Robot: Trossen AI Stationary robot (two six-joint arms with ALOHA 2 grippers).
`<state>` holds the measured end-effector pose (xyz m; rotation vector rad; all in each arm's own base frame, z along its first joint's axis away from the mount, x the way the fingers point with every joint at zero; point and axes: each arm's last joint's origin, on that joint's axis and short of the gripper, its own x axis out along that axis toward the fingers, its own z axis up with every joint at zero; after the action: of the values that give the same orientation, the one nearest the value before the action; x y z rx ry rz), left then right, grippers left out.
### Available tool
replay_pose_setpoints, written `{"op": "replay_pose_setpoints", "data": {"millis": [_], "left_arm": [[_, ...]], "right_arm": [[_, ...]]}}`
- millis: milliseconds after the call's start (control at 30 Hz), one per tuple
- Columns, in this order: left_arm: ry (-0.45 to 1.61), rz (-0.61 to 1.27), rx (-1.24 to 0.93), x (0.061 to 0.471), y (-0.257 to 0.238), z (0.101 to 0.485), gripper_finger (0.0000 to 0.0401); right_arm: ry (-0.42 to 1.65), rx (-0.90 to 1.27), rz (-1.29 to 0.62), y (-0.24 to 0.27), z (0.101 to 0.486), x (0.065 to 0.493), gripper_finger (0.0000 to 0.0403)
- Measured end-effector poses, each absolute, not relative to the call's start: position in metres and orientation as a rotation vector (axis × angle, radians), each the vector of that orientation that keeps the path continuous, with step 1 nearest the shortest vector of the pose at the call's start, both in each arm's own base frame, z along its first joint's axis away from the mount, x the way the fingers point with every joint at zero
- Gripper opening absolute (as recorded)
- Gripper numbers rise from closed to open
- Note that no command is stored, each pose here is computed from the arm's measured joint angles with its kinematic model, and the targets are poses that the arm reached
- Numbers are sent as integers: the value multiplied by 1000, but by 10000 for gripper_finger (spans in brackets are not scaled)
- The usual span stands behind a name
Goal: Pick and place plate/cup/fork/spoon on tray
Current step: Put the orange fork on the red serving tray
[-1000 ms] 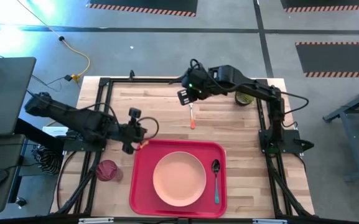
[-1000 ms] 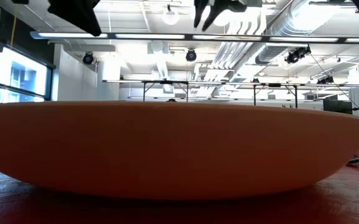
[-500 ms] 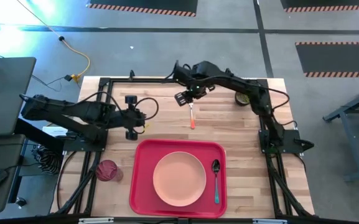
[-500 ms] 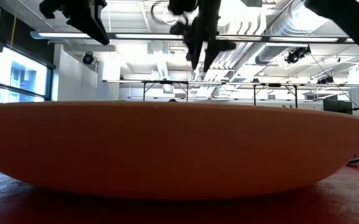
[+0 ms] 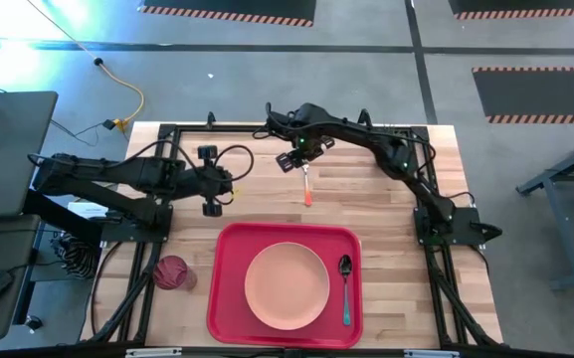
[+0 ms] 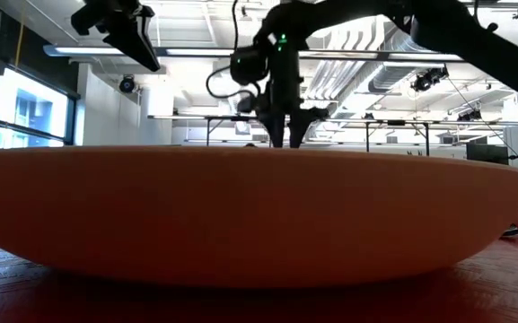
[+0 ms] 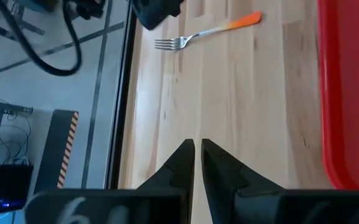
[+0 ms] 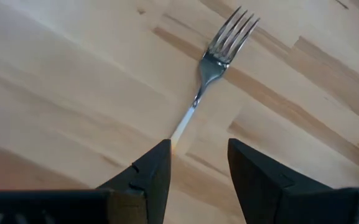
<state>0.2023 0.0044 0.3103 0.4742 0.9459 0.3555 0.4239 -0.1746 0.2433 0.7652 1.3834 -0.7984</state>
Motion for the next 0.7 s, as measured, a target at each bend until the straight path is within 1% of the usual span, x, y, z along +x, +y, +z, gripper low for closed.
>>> {"op": "replay_pose_setpoints", "data": {"millis": [267,467,700], "left_arm": [[950,372,455,202,9,310,19],[950,377,451,202,10,310,19],[951,377,451,202,10,310,19]], "right_arm": [[1415,806,-802,-187,219,426,149],[1471,851,-798,-188,190,422,149],[1461,897,-792,-187,161,422,149]]}}
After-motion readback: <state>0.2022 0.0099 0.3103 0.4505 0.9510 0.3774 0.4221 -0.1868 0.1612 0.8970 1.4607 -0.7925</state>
